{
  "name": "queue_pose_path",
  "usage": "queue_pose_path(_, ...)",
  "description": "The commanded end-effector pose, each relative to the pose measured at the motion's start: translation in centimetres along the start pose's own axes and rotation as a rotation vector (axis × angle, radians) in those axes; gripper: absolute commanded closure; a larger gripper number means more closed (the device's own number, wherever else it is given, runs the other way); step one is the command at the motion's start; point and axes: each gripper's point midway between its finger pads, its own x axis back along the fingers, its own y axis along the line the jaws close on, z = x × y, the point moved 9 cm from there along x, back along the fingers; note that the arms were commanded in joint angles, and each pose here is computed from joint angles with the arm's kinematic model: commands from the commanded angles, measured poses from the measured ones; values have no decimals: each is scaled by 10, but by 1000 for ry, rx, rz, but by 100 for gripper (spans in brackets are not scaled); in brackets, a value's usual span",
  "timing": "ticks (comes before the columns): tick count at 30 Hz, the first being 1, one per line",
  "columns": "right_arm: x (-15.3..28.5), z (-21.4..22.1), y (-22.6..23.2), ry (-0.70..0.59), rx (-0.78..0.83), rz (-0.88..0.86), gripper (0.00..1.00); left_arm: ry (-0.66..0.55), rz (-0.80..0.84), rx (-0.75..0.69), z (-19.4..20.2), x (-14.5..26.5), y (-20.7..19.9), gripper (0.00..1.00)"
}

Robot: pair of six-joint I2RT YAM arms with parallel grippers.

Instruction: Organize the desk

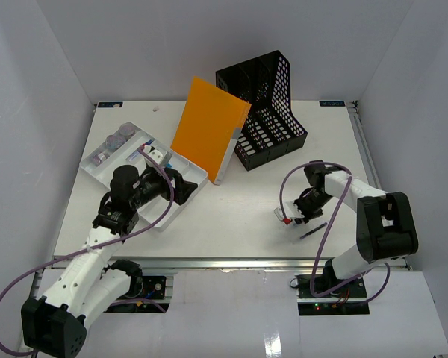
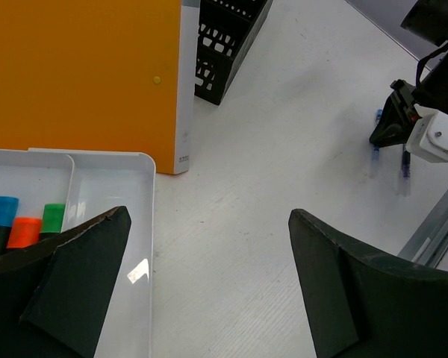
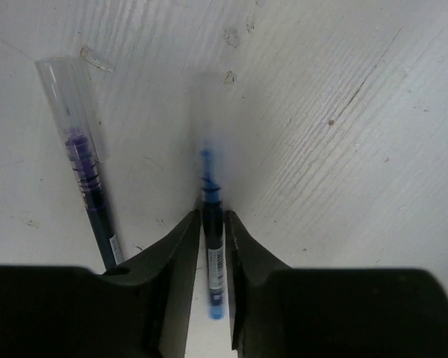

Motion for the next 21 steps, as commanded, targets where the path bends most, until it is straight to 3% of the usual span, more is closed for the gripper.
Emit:
queue_pose_path(1,-21,5,-14,24,-47,18,88,-56,-18,-16,-7,4,-1,2)
queue_pose_path(8,-30,1,-50,44,-130,147,92,-116,-95,-15,-13,11,2,2)
queue_pose_path(12,-1,-34,-96,-96,-227,299,92,-204,-202,-10,-20,19,7,2)
queue_pose_path(14,18,-63,-116,-197,-358,349,92,-267,-252,-10,-24,28,7,2)
queue_pose_path(18,44,-137,-149,-368,-303,294,92,-375,-360,-12,-33,44,10,2)
queue_pose_path(21,28,-173,-159,-287,-149,286,92,-436,-437,-22,-36,55,13,2)
